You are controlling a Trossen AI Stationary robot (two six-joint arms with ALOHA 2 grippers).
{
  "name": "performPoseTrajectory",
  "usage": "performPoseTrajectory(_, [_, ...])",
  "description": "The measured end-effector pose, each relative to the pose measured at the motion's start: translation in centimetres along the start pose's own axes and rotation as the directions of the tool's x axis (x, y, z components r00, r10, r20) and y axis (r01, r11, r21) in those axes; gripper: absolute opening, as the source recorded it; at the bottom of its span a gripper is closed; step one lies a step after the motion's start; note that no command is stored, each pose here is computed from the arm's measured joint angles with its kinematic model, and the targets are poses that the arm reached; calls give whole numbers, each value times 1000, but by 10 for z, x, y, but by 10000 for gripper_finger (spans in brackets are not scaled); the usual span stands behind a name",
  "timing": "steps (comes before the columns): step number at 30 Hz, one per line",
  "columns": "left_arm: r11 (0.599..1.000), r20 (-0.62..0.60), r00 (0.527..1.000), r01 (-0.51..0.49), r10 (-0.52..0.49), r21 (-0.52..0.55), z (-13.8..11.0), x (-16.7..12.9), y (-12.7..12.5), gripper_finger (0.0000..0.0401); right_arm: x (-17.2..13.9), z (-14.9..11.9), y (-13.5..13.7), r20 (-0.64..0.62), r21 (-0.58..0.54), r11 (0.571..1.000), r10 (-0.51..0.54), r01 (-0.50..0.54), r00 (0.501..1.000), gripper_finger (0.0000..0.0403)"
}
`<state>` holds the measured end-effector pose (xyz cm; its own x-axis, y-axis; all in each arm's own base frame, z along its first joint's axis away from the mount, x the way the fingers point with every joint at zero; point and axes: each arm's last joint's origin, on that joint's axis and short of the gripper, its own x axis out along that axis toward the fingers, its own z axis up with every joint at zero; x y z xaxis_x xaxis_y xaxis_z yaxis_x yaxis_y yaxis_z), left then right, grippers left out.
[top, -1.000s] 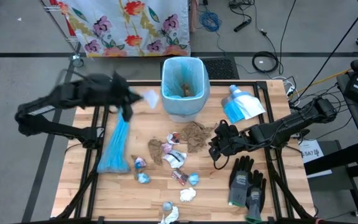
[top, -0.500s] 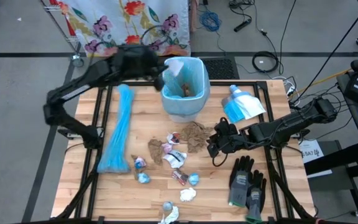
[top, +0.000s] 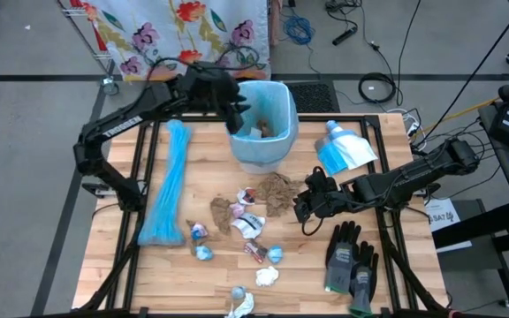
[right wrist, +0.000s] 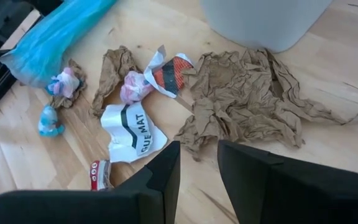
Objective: Place trash/remove bag and relplace
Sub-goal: Put the pink plastic into the blue trash bag inside the white trash bin
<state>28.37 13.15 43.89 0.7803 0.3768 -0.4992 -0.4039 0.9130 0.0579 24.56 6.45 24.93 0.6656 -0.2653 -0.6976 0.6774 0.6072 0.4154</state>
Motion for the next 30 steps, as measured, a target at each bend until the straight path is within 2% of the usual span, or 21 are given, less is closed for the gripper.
performPoseTrajectory(8, [998, -86, 995, 57, -59, -24, -14, -65, -30, 134, 0, 0, 0, 0, -90, 996, -2, 2, 1000, 100])
performPoseTrajectory(13, [996, -191, 980, 48, -60, -71, -37, -83, -54, 134, 1, -1, 0, -3, -145, 989, -3, 3, 1000, 100])
performPoseTrajectory(17, [991, -293, 949, 84, -113, -108, -65, -81, -78, 134, 2, -1, 0, -8, -189, 982, -6, 4, 1000, 100])
performPoseTrajectory(21, [985, -425, 894, 86, -144, -153, -106, -72, -103, 134, 3, -2, 1, -9, -220, 975, -5, 3, 1000, 100])
performPoseTrajectory(27, [967, -606, 781, -5, -155, -254, -166, -57, -134, 134, 3, -3, 1, -67, -253, 967, 21, -38, 998, 100])
performPoseTrajectory(30, [951, -640, 754, -70, -148, -302, -187, -48, -147, 134, 2, -4, 2, -89, -264, 963, 31, -54, 996, 100])
